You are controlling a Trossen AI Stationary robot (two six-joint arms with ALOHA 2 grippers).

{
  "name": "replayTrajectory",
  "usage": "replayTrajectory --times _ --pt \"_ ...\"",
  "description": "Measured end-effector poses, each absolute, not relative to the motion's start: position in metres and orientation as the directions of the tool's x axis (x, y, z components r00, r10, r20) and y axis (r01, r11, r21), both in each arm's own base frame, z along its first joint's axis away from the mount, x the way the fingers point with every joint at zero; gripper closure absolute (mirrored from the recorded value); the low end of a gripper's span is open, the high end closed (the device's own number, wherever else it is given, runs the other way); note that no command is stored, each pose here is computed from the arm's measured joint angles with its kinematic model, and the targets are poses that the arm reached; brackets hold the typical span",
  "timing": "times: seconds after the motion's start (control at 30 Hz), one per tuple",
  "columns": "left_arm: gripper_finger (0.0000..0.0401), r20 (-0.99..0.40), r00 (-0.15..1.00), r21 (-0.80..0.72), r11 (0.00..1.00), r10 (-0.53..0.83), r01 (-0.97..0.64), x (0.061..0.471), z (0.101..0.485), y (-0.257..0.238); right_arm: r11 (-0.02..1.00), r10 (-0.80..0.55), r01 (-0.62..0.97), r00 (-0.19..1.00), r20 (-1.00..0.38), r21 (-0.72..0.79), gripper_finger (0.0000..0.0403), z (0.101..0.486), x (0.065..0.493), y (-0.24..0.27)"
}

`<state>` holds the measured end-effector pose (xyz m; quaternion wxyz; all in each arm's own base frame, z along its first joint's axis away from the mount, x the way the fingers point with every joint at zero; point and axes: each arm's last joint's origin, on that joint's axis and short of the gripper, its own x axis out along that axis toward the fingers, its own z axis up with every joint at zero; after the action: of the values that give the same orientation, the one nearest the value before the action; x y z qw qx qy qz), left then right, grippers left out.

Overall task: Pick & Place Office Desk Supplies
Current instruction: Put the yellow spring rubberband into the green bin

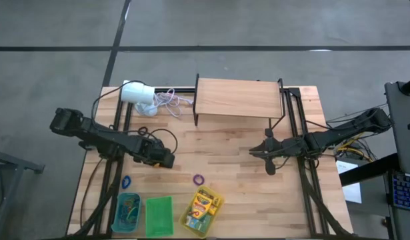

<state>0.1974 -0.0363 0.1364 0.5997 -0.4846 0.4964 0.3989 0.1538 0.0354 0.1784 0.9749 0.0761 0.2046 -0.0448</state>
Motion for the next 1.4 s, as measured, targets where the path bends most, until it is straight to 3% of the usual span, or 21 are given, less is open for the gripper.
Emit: replayTrajectory --times 0.37,1.07,1.4 --pt "0.023 -0.986 0.164 -0.16 0.213 -0.002 -0.964 0.1985 0.1326 -0.0366 0.984 -0.056 0.119 0.912 -0.406 0.13 0.0351 0.1784 0.1538 0.0354" --pt "0.0378 -0.983 0.185 -0.183 0.208 -0.01 -0.961 0.2004 0.132 -0.0371 0.984 -0.056 0.119 0.912 -0.406 0.13 0.0351 0.1784 0.1538 0.0354" --pt "0.0377 -0.977 0.213 -0.214 0.213 -0.029 -0.953 0.2062 0.1375 -0.0386 0.984 -0.056 0.118 0.912 -0.406 0.13 0.0351 0.1784 0.1538 0.0355"
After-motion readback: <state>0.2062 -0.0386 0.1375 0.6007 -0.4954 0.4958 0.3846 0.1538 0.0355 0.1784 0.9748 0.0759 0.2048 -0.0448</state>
